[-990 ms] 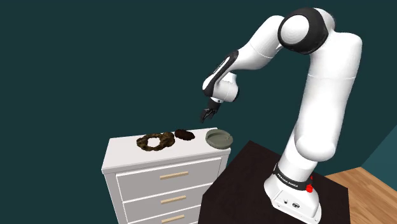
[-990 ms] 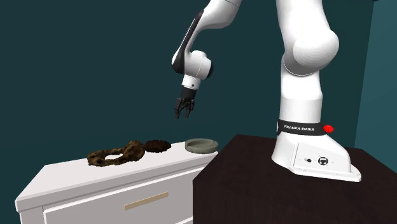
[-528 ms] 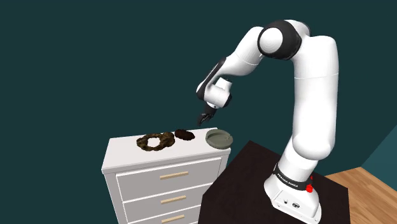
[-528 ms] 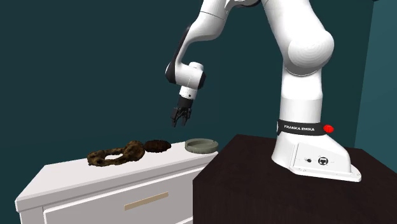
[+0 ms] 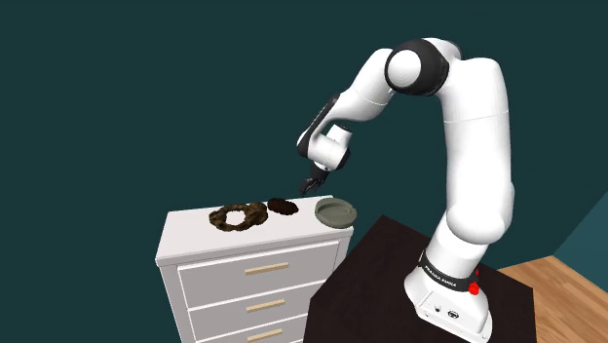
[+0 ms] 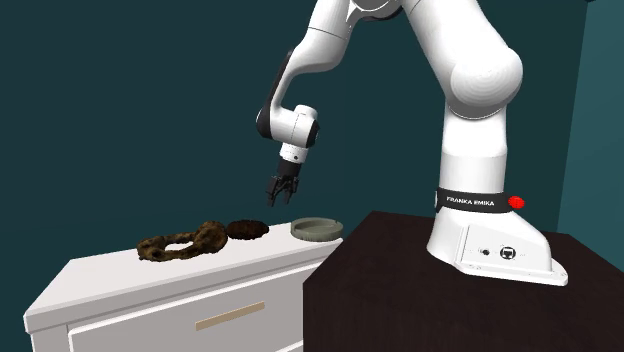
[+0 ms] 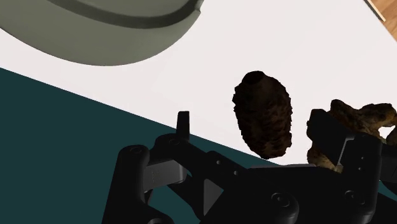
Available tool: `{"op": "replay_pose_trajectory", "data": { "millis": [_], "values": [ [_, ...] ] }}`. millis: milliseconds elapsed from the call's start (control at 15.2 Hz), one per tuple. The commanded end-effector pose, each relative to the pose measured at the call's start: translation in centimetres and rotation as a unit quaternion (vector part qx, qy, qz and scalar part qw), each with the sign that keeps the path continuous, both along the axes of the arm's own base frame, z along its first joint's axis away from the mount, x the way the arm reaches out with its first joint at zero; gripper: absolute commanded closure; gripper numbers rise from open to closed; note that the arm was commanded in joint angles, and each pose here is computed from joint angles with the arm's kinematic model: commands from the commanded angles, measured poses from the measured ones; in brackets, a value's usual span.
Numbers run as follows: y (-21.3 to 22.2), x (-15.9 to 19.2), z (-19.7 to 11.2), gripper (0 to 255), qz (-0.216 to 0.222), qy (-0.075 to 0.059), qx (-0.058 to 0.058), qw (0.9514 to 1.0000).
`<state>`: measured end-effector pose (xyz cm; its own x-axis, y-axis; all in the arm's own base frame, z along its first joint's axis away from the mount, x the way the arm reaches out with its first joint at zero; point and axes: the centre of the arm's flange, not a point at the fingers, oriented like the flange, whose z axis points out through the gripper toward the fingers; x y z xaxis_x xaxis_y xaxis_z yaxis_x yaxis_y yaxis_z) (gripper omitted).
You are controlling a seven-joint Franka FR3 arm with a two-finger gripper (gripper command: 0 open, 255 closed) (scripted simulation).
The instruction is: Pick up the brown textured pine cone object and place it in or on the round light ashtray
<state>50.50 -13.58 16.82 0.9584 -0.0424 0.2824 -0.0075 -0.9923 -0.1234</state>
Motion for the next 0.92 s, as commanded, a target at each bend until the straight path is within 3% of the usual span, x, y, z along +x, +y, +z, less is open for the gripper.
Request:
{"op": "replay_pose_trajectory", "data": {
  "millis": [0, 132, 198, 792, 858],
  "values": [
    [0.0, 0.01, -0.01, 0, 0.0, 0.0, 0.0, 1.0],
    [0.0, 0.01, -0.01, 0, 0.0, 0.0, 0.0, 1.0],
    [0.0, 0.01, -0.01, 255, 0.0, 0.0, 0.0, 1.0],
    [0.0, 0.01, -0.01, 255, 0.0, 0.0, 0.0, 1.0],
    [0.0, 0.01, -0.01, 0, 0.0, 0.0, 0.0, 1.0]
  ]
}}
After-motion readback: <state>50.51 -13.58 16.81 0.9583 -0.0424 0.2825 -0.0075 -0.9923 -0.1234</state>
